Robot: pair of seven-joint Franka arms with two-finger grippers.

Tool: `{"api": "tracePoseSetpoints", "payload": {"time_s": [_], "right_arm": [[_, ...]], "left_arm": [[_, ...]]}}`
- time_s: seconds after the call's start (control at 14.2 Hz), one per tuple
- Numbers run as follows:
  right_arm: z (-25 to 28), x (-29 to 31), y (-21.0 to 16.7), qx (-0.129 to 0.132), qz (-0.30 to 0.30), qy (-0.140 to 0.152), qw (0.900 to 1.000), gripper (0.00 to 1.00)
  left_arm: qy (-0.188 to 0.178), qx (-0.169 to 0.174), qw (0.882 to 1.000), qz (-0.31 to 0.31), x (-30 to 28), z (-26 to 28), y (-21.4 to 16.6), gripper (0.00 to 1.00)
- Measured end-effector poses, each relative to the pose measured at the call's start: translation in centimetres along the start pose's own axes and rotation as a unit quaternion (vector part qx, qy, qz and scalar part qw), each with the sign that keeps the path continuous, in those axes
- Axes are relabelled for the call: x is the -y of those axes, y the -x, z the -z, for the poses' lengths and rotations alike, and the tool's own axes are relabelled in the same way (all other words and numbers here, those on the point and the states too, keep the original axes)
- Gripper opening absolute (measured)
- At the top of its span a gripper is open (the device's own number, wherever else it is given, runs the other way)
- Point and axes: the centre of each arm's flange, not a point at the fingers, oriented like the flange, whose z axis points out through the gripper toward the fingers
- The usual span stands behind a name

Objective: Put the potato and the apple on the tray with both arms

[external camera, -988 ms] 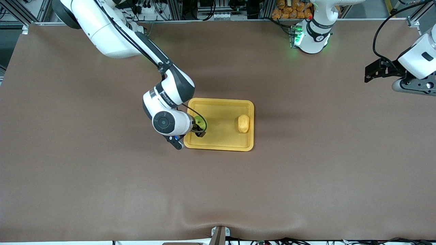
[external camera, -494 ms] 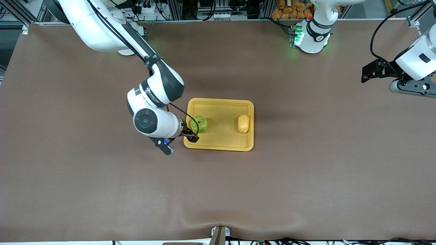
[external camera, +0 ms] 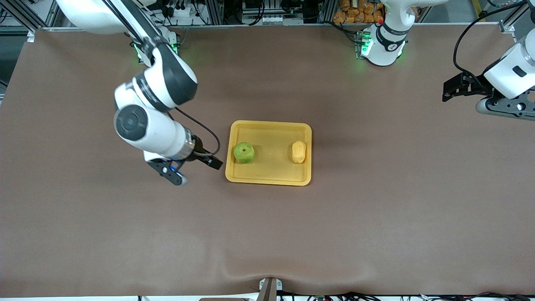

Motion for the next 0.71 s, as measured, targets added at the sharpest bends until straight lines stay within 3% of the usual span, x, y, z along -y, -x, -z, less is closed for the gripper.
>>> {"api": "tracePoseSetpoints", "payload": {"time_s": [0.42, 0.71], "right_arm": [[6.4, -5.0, -2.1, -0.026, -0.038, -0.029, 0.999, 1.0], [11.6, -8.9, -3.8, -0.05, 0.044, -0.035, 0.997, 1.0]], "left_arm": [[0.002, 0.0, 1.0, 0.002, 0.1, 0.0, 0.0, 1.0], [0.002, 0.0, 1.0, 0.002, 0.1, 0.0, 0.0, 1.0]]}}
